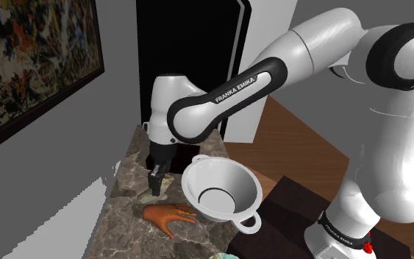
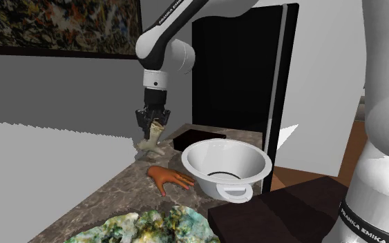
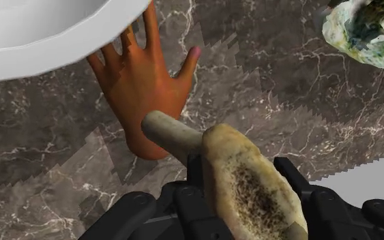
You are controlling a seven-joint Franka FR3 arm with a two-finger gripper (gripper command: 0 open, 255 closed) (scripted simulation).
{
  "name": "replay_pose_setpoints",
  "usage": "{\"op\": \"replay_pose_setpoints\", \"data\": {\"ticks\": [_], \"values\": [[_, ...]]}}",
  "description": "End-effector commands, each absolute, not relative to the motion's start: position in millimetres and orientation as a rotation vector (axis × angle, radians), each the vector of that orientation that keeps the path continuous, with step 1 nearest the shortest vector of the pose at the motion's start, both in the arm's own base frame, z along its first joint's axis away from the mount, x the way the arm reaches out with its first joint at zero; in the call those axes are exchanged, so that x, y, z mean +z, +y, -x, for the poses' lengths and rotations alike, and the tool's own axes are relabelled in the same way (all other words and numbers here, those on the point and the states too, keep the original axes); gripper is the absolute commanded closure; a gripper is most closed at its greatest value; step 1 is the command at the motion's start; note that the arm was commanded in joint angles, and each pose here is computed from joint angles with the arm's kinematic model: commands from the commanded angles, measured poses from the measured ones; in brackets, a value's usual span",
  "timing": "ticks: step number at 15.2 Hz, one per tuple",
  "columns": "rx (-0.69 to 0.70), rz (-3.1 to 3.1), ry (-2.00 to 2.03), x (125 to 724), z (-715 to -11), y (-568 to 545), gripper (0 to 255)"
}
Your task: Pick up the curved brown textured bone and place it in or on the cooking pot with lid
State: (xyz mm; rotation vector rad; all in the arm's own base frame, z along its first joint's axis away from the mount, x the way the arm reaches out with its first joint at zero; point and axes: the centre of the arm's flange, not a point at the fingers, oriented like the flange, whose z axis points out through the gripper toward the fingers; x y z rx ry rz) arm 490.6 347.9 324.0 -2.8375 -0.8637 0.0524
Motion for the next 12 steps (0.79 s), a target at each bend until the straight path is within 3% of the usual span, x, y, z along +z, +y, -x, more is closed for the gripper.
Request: {"op": "replay_pose_setpoints", "data": {"ticks": [1, 7, 8, 12], "values": [[0.051, 2.837, -0.865, 320.7, -482.1, 323.3, 255], [0.043, 2.834, -0.869, 323.6, -465.9, 276.6, 255], [0.043, 2.834, -0.869, 323.6, -465.9, 276.6, 0], [-0.022, 3.015, -1.526, 319.3, -459.7, 379.4, 0]]}}
